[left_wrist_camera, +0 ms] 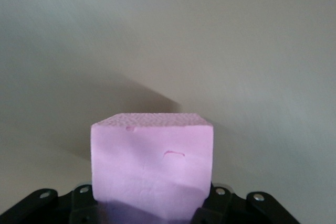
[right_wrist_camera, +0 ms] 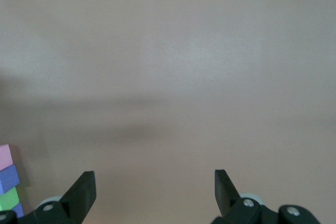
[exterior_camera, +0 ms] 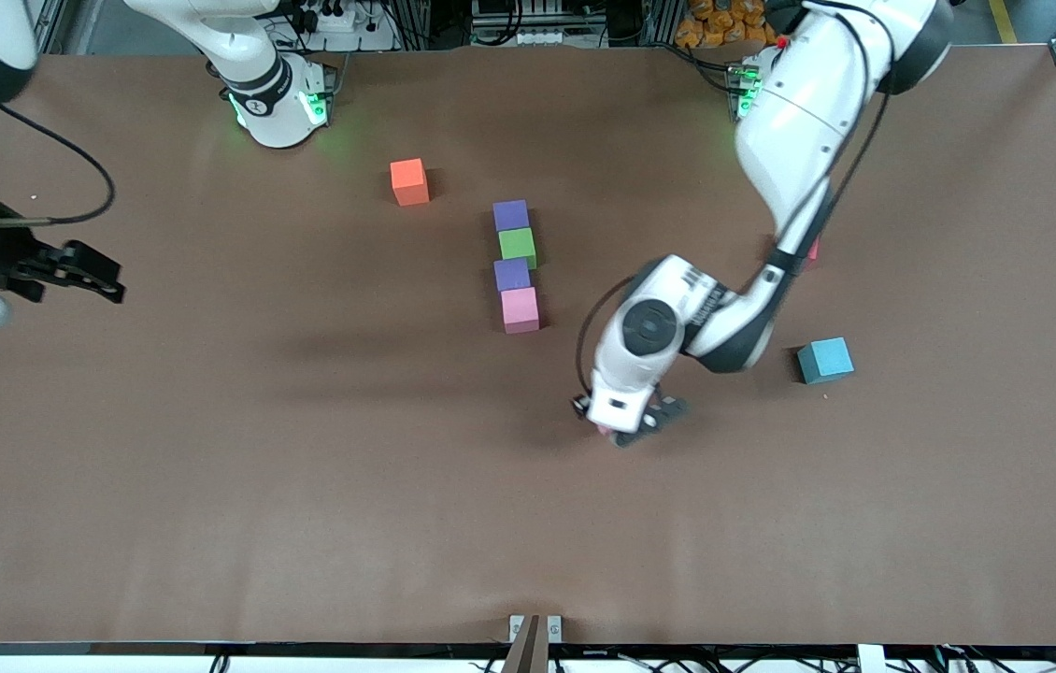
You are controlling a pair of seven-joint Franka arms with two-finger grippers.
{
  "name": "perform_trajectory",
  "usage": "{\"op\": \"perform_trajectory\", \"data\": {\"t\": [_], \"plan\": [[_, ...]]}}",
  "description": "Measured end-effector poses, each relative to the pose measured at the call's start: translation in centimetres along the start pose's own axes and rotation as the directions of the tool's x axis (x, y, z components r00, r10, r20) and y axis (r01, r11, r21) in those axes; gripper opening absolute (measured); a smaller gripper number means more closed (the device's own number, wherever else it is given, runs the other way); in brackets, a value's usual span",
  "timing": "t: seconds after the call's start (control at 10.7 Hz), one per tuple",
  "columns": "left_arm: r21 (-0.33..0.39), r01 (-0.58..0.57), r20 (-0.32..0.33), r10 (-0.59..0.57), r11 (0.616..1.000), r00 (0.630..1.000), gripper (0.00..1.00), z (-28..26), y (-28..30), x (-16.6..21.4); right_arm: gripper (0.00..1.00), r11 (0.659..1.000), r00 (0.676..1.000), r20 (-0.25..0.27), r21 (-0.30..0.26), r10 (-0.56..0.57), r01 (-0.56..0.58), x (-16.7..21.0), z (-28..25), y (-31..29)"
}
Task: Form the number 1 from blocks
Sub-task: 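Carry the pink cube with the left gripper and place it below the column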
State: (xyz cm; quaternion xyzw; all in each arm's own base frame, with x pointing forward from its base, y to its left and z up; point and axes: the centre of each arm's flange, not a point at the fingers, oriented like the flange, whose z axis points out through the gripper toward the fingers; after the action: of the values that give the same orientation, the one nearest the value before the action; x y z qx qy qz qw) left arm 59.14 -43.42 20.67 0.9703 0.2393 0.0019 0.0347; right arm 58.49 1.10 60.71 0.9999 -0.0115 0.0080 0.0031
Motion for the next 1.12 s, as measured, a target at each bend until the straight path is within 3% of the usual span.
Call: {"op": "perform_trajectory", "data": {"t": [0.19,0.74,1.12], "plan": [[-0.004,-0.040,0.002,0.040,0.999,0.999,0.60,0.1,2.1,-4.4,1.00,1.000,1.000,-0.011,-0.004,-0.001,0.001,-0.3,-2.2,0.6],[-0.011,-0.145,0.007,0.145,0.989,0.989,0.60,1.3,4.9,-11.9,1.00,1.000,1.000,0.006,-0.007,0.002,-0.002,-0.8,-3.2,0.9],[-0.013,-0.164,0.009,0.164,0.986,0.986,0.60,2.5,5.2,-13.7,1.00,0.997,0.997,0.019,-0.009,0.078,-0.077,-0.9,-3.1,0.9]]}}
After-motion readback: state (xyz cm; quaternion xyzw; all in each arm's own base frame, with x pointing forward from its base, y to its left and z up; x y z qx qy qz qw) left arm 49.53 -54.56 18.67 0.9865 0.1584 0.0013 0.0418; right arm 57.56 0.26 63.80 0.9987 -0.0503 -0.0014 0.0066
